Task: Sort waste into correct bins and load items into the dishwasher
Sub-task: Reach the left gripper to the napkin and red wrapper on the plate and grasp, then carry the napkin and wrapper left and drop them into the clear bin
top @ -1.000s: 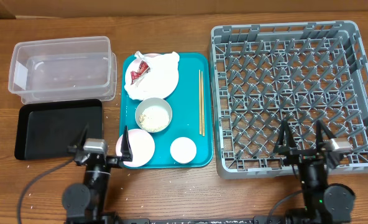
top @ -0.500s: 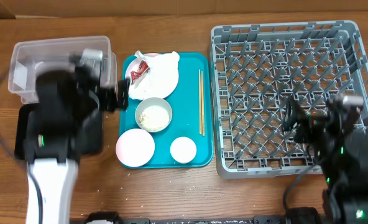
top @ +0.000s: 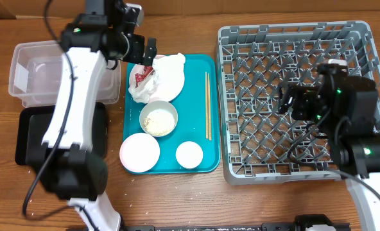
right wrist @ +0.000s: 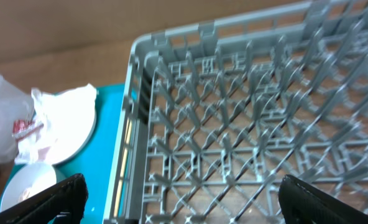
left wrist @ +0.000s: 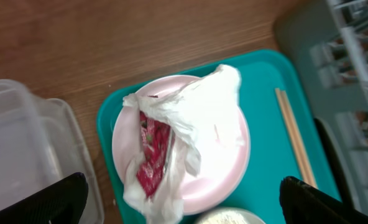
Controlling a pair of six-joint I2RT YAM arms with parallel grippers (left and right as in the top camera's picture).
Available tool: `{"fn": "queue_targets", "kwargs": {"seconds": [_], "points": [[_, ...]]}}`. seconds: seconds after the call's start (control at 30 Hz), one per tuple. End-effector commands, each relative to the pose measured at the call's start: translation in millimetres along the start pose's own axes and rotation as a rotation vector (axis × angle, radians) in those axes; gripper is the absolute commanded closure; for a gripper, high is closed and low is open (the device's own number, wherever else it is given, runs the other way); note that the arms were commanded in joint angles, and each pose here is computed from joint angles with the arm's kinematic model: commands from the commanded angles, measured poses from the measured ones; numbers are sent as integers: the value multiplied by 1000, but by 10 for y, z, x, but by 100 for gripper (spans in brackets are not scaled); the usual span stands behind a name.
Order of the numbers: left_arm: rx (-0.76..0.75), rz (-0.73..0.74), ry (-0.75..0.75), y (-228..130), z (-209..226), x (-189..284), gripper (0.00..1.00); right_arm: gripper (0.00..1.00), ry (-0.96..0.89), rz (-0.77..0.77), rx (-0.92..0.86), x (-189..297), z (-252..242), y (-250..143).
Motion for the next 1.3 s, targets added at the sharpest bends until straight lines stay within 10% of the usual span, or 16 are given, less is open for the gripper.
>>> {"fn": "queue_targets", "kwargs": {"seconds": [0.0,0.47,0.6,0.77,1.27], "points": [[-27,46,13,-19,65,-414,0,0,33,28,-2,-45,45,19],[-77,249,82,-482,29,-1650,6,0,12,102,-17,-134,-6,-107],[-72,294,74,-617,36,-1807,31,0,9,112,-18,-132,-11,-128],[-66,285,76,-585,34,-1773,96,0,6,123,-21,-129,-18,-151],[276,15,280,342,624,121,96,0,2,123,-21,-129,-23,-152]]}}
Point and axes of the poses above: each gripper's point midway between its finger pads, its own x axis back along the fingers, its own z axis along the line the jaws close on, y = z × x, the point moved 4 cm from there along x, back along the fingers, and after that the axes turned 4 degrees about -x, right-handed, at the moved point
